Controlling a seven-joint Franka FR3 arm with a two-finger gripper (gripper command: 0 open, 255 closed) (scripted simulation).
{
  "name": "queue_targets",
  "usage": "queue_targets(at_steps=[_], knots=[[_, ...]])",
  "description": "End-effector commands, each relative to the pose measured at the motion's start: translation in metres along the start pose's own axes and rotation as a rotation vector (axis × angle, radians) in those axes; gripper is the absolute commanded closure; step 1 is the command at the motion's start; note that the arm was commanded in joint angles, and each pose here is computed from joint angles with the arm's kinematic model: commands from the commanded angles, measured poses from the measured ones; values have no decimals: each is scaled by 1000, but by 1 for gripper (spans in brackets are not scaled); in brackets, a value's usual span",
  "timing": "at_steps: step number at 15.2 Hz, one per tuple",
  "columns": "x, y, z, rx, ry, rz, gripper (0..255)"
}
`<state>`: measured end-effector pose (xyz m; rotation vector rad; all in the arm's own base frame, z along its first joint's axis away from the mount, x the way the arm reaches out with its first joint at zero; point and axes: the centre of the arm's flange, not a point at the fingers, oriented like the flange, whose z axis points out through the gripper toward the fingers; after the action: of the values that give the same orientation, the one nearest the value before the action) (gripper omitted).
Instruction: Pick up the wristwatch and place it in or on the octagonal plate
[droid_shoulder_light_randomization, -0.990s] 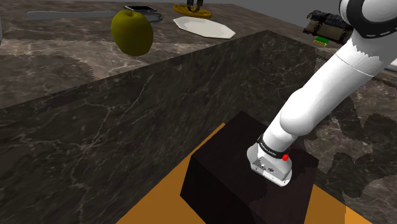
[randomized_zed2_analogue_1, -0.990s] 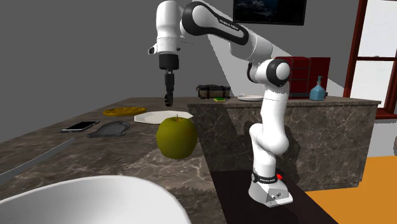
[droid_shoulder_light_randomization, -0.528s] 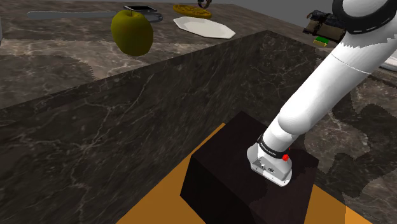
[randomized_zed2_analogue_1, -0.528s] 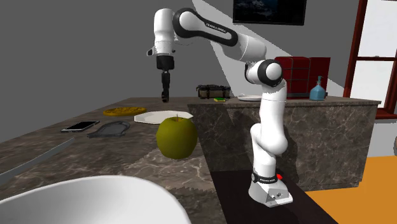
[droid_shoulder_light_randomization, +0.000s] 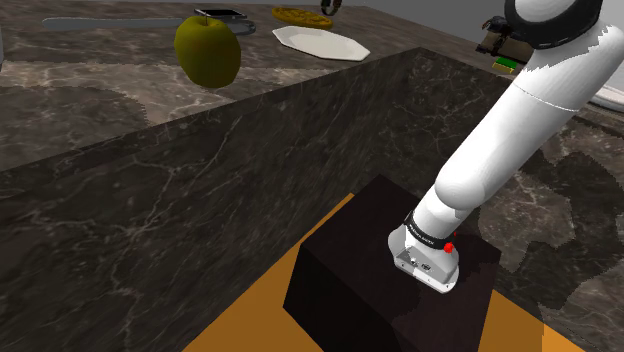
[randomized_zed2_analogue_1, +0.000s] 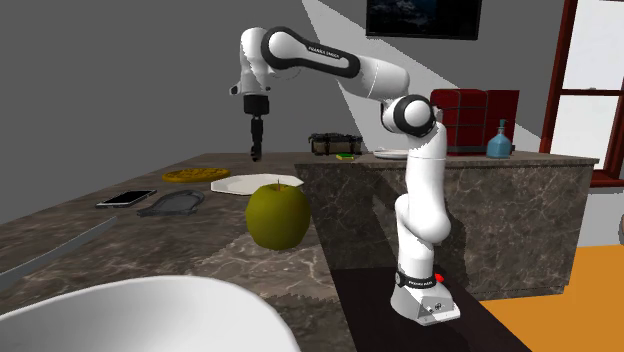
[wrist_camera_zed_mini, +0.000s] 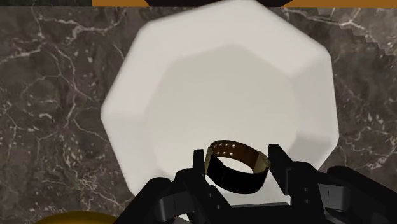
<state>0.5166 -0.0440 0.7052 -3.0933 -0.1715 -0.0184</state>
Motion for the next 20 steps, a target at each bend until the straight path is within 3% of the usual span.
queue_targets(at_steps=[1, 11, 19, 20], knots=[[0, 1, 10, 0, 0, 0, 255], [-1, 3, 64, 0, 0, 0, 255], [-1, 3, 64, 0, 0, 0, 255], [-1, 3, 64, 0, 0, 0, 0]])
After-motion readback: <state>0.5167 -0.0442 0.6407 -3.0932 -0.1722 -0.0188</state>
